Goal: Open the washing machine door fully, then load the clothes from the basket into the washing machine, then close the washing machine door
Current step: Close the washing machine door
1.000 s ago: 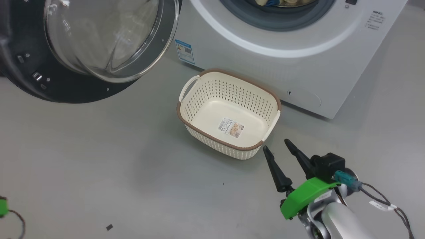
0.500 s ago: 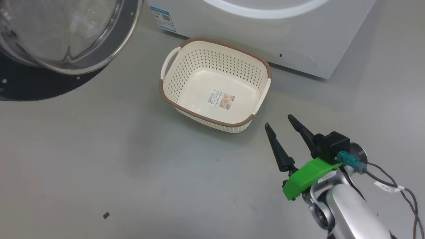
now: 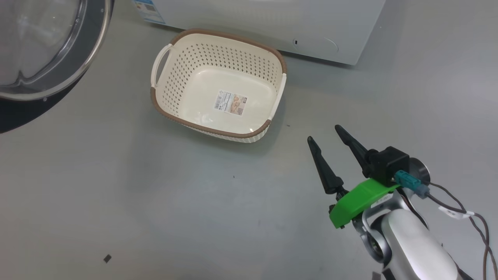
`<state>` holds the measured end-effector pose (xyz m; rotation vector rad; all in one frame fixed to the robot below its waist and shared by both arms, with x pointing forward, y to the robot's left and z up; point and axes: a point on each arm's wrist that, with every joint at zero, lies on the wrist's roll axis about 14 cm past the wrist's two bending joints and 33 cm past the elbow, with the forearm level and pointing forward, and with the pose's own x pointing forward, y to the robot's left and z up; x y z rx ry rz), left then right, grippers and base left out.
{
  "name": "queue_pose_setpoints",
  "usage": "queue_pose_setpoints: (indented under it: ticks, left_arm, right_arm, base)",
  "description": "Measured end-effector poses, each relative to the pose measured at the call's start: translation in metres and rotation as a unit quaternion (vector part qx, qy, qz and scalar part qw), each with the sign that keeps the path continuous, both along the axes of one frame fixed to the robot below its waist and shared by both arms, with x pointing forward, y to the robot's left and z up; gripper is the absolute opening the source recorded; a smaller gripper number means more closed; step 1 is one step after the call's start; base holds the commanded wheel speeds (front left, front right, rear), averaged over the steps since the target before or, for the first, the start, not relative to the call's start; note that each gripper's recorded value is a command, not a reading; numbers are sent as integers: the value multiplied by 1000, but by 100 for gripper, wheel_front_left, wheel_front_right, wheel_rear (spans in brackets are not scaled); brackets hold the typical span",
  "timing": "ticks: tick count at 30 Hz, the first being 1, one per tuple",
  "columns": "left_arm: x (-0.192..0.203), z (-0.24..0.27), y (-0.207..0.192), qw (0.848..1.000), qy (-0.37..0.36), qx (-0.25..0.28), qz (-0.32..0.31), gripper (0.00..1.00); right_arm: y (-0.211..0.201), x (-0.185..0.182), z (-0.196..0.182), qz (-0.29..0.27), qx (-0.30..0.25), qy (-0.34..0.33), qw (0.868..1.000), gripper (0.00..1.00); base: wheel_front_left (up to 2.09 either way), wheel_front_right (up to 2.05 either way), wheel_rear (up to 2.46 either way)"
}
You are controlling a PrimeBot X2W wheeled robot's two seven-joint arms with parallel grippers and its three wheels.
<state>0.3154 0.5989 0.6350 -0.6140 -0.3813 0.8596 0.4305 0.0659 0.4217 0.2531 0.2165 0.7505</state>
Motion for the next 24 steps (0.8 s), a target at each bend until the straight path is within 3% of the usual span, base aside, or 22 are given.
queue_pose_setpoints:
  ticks: [6,12,24]
  left_arm:
    - [28,-24,0,990,-64,-124,-15,0]
    - [51,-43,-8,977,-83,-196,-35,0]
    - [84,-74,-29,958,-65,-271,-73,0]
  right_arm:
    - [-13,1,-4,-17,-7,4,1000,100]
    - [-24,3,-4,-31,-11,2,999,100]
    - [-41,7,-4,-54,-16,1,998,100]
  base:
    - [0,0,0]
    - [0,0,0]
    - [0,0,0]
